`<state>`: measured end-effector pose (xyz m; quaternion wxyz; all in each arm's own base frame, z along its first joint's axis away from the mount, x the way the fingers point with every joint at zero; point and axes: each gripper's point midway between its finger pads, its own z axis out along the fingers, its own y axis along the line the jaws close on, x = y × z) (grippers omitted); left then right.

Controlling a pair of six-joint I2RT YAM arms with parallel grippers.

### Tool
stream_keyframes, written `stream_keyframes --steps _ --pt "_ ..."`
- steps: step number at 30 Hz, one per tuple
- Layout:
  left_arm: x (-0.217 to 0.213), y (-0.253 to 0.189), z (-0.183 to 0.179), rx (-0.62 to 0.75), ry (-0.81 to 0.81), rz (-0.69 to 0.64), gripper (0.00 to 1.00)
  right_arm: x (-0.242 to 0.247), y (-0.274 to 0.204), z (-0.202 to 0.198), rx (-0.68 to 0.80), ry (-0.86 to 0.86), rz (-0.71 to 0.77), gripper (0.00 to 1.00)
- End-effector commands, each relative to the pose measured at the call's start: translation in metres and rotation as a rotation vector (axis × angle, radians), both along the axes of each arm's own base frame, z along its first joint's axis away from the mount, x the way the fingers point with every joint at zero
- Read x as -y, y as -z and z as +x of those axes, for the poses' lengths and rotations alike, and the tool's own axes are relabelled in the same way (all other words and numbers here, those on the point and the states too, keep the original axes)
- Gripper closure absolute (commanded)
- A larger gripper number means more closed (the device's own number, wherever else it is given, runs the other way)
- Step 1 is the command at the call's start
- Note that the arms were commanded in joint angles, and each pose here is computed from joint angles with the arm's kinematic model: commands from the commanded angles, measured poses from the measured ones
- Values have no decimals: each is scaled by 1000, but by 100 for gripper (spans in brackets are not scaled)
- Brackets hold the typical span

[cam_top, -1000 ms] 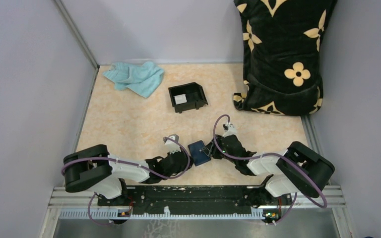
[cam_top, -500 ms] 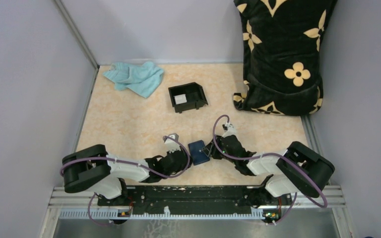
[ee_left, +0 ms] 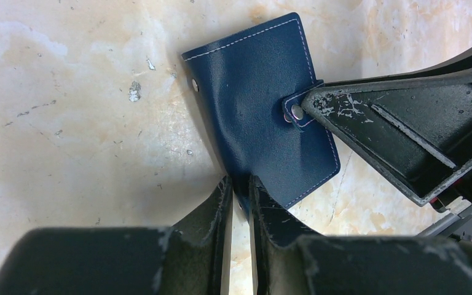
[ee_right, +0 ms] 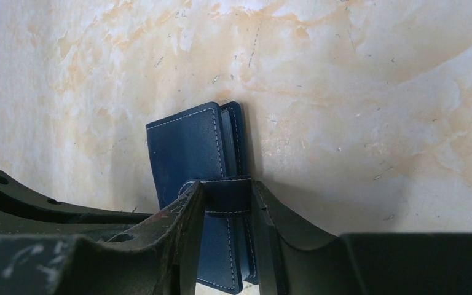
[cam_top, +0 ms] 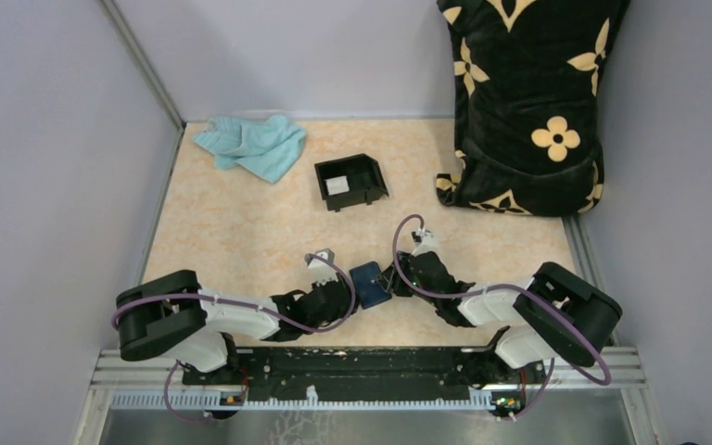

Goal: Put the credit cards into the card holder
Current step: Close the card holder at the center of the board.

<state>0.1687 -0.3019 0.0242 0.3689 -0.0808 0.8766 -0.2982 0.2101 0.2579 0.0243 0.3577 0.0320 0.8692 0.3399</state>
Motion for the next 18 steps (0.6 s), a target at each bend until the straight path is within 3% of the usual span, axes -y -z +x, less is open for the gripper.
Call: stream_keyframes --steps 1,18 --pt "-4 2 7 13 -12 35 80 16 54 -56 -193 -136 -176 66" --pt "-2 -1 8 14 -16 29 77 23 56 -58 -174 -126 -223 67"
